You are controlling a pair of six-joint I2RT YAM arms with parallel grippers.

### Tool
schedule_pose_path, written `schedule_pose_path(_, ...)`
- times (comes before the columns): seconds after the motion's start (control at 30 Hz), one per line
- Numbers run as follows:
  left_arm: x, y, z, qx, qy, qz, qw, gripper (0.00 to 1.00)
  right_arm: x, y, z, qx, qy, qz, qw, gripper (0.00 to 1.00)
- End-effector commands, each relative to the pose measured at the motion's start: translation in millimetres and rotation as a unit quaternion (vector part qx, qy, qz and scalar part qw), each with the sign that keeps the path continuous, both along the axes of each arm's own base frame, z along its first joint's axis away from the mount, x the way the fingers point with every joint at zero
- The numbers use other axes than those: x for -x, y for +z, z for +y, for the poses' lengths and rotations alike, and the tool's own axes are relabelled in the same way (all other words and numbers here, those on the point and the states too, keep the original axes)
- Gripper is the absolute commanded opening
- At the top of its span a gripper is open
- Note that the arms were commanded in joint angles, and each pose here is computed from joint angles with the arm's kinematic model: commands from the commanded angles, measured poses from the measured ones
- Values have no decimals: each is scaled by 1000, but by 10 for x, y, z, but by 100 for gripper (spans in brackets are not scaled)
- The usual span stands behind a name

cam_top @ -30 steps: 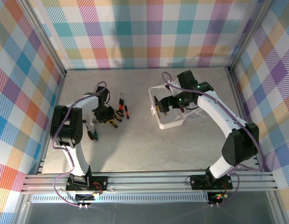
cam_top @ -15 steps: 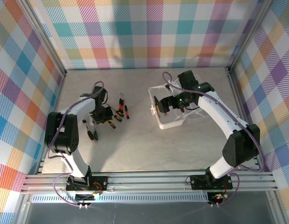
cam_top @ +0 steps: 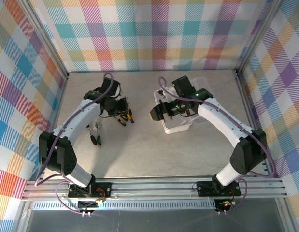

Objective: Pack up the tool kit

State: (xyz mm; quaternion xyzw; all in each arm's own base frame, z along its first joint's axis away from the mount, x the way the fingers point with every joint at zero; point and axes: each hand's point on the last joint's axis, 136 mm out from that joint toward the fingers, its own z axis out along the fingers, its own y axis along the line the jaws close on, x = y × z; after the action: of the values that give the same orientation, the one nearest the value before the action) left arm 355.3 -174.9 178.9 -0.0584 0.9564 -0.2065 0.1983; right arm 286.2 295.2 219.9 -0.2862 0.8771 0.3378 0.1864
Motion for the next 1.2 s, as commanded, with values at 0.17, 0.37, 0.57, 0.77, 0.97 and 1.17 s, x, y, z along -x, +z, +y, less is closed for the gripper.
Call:
schedule_pose_path(0.17,-54,311,-636,70,-46,-29,996,0,21,10,491,-47,23,13,999,94)
schedule_pose_path(0.37,11,377,-753,79,-60,-33,994,0,-70,-14,544,-47,15,9,999,77)
schedule_pose_path(0.57,58,431,-797,88,-67,-39,993,0,-140,-59,601,-46,12,10,999,64)
schedule_pose_path(0.77,75,446,-831,101,-70,-39,992,0,-185,-122,643,-42,10,15,999,56)
schedule_pose_path(0.97,78,489,-866,110,-75,-42,990,0,-211,-116,654,-42,9,13,999,33)
schedule_pose_path(1.17,93,449,-867,105,-82,-37,990,0,-216,-64,648,-42,7,7,999,8)
